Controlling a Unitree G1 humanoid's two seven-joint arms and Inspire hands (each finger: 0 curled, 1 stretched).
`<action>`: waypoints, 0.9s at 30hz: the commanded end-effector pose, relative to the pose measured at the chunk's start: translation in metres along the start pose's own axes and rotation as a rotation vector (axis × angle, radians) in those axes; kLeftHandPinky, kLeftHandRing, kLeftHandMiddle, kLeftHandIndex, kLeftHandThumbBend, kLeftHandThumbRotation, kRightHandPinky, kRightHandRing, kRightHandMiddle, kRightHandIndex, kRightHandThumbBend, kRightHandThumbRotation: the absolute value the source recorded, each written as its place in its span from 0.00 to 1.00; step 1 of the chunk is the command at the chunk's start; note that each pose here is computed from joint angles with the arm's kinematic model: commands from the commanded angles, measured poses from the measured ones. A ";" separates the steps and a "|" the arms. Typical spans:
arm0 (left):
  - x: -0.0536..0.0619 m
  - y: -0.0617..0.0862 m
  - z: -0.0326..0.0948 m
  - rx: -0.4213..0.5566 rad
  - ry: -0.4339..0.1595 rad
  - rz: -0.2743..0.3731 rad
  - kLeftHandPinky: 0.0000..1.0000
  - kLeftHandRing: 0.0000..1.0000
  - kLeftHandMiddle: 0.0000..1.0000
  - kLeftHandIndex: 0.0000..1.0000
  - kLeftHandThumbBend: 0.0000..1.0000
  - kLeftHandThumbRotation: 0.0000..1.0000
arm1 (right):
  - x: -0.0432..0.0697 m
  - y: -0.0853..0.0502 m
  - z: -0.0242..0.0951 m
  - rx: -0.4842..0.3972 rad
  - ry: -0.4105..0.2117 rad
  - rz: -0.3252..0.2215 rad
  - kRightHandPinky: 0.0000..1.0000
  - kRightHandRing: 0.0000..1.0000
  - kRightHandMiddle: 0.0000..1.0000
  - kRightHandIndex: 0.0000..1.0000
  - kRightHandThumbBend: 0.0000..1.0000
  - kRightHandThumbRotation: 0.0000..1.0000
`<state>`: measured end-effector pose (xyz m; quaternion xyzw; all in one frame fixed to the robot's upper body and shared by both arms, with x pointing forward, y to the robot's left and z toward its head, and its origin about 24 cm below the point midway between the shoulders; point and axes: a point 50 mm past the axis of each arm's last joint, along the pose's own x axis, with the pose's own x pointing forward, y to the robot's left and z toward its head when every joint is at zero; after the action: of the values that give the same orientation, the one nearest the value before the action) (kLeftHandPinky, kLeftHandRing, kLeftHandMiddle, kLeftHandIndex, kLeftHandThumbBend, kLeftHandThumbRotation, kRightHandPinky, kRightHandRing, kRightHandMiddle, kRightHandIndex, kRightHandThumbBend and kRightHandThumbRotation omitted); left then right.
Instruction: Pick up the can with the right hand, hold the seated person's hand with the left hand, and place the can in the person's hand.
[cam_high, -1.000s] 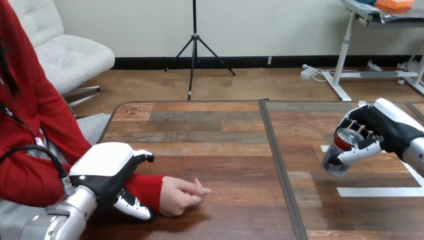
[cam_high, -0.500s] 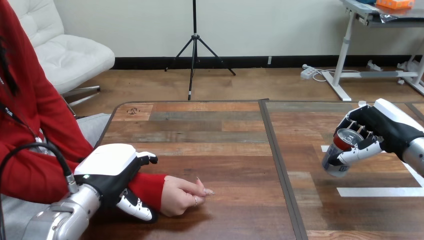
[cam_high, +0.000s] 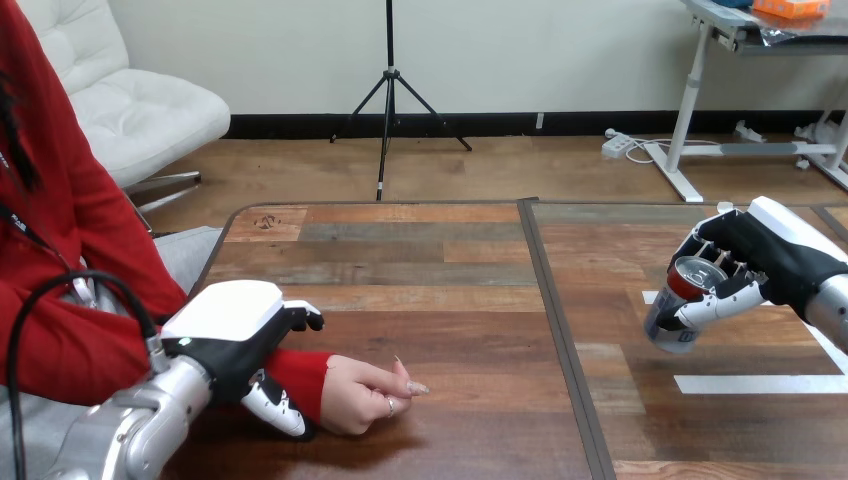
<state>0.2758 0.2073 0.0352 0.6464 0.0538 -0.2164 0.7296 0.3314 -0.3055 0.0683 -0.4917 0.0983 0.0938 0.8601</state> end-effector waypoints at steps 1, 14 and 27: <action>0.009 0.015 0.001 0.047 0.003 0.010 0.79 0.80 0.80 0.79 0.95 0.18 | 0.005 -0.048 0.028 -0.011 -0.102 -0.146 0.38 0.40 0.44 0.48 0.77 0.00; 0.013 0.015 0.002 0.098 0.018 -0.017 0.77 0.78 0.79 0.76 0.94 0.12 | 0.004 -0.048 0.029 -0.007 -0.119 -0.159 0.39 0.41 0.45 0.47 0.78 0.00; 0.018 0.017 0.002 0.114 0.046 -0.047 0.75 0.78 0.77 0.73 0.92 0.11 | 0.003 -0.050 0.029 -0.020 -0.115 -0.162 0.38 0.40 0.44 0.48 0.78 0.00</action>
<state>0.2890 0.1962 0.0405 0.6691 0.0560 -0.2299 0.7045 0.3332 -0.3040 0.0726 -0.4903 0.0872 0.0914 0.8623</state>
